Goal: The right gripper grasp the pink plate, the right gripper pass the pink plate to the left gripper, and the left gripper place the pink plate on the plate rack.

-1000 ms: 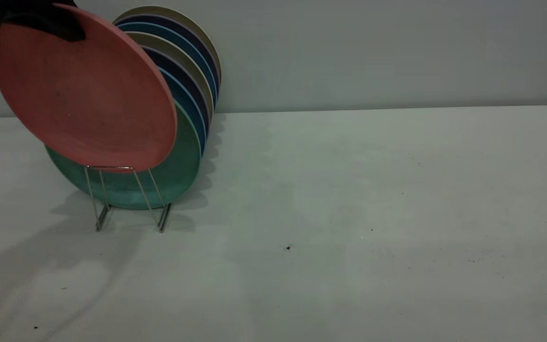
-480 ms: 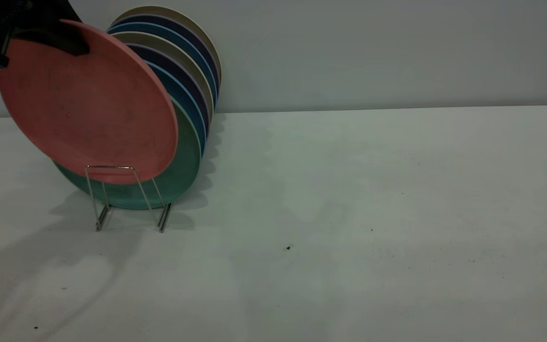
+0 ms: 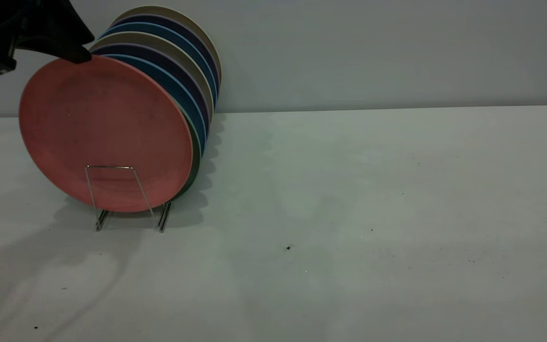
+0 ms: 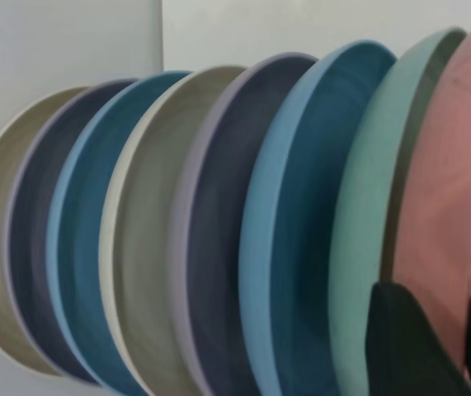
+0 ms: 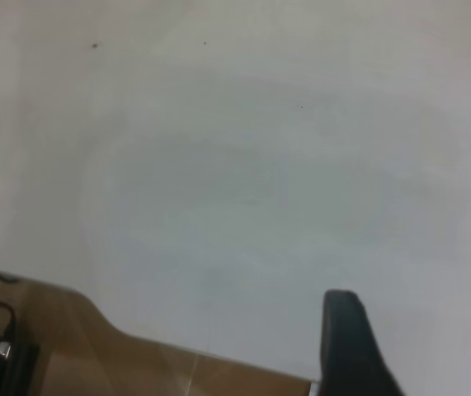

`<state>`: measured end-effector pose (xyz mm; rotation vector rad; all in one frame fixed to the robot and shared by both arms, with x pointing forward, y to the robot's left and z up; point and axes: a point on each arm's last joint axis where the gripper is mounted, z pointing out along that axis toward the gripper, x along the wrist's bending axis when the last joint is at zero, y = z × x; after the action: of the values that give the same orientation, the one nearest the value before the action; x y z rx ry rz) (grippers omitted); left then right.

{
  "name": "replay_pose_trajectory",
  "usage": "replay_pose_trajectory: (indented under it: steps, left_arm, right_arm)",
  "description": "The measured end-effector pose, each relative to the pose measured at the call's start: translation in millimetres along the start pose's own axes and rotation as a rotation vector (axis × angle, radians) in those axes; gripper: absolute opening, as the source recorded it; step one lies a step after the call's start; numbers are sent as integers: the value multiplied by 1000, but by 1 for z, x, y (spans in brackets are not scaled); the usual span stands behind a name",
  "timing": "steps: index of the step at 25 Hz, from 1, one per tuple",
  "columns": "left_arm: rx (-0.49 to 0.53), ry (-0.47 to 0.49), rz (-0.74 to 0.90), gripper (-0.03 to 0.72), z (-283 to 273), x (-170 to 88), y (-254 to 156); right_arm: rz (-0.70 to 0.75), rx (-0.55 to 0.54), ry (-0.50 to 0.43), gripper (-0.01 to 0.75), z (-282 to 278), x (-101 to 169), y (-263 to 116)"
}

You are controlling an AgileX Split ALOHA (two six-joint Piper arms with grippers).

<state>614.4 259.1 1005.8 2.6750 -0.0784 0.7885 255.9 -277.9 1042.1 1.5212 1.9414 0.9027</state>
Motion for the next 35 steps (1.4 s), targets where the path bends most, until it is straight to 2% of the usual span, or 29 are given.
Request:
replay_pose_trajectory:
  steps: [5, 16, 25, 28, 35]
  left_arm:
    - [0, 1, -34, 317, 0, 0, 0]
    - [26, -9, -164, 325, -2, -1, -1]
    - [80, -124, -319, 329, -17, -11, 0]
    - [83, -139, -435, 329, -36, -13, 8]
    - [40, -63, -742, 329, -128, -22, 42]
  right_arm:
    - [1, 0, 0, 446, 0, 0, 0]
    - [1, 0, 0, 446, 0, 0, 0]
    - [0, -1, -1, 446, 0, 0, 0]
    - [1, -1, -21, 446, -1, -1, -1]
    - [87, 14, -117, 446, -1, -10, -3]
